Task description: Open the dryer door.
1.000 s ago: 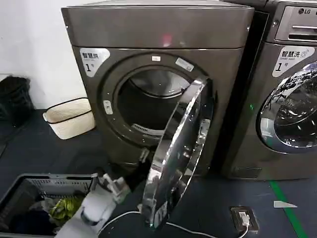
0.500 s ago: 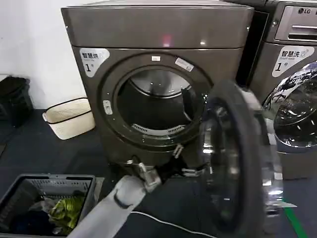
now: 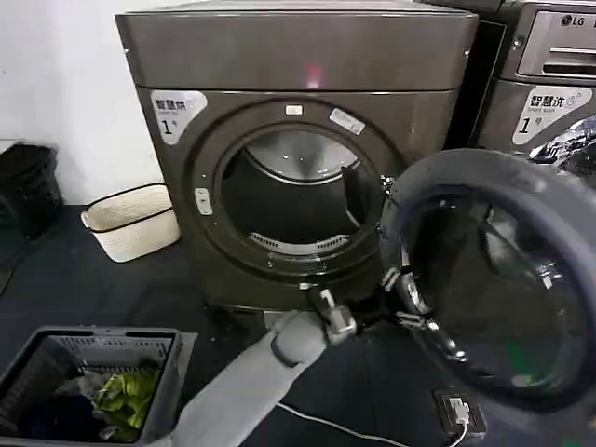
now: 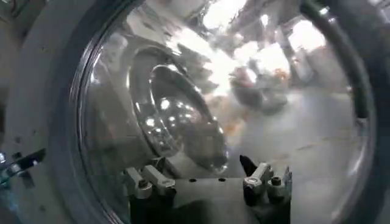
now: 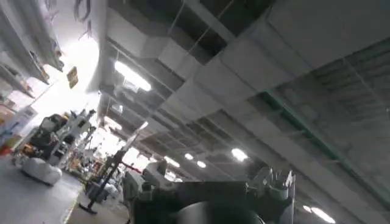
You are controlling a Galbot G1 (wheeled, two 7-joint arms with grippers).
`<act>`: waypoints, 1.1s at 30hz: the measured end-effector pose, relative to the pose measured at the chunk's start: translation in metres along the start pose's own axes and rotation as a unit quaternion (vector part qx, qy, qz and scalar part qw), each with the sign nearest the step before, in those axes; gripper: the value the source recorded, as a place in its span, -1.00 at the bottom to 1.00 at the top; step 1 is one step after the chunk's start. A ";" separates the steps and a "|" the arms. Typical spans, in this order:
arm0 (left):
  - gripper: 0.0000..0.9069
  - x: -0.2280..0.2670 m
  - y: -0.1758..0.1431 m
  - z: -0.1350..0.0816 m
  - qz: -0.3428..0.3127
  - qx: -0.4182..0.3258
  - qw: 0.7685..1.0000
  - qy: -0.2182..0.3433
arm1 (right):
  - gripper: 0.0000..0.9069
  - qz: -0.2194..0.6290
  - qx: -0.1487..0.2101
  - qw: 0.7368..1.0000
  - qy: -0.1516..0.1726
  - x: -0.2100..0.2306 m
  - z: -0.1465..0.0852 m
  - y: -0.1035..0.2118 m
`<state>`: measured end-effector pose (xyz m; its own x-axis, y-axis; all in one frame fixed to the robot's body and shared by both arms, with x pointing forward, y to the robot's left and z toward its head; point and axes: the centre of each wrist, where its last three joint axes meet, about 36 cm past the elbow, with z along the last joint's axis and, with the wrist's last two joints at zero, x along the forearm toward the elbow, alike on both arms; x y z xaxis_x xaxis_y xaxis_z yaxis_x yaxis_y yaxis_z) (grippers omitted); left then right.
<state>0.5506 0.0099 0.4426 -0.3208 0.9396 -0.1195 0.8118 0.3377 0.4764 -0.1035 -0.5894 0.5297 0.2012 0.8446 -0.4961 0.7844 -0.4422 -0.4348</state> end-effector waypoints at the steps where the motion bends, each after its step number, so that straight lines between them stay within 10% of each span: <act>1: 1.00 -0.005 0.001 0.000 0.002 0.000 1.000 0.000 | 1.00 0.000 0.000 1.000 -0.001 0.001 -0.001 0.000; 33: 1.00 -0.083 0.015 -0.020 0.038 0.005 0.999 0.034 | 1.00 -0.004 -0.008 1.000 -0.009 0.004 0.000 -0.001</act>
<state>0.5795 -0.0636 0.4773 -0.2903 0.9567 -0.0233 0.8398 0.2664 0.4730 -0.1032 -0.5854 0.5283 0.1840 0.8424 -0.5065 0.7948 -0.4307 -0.4276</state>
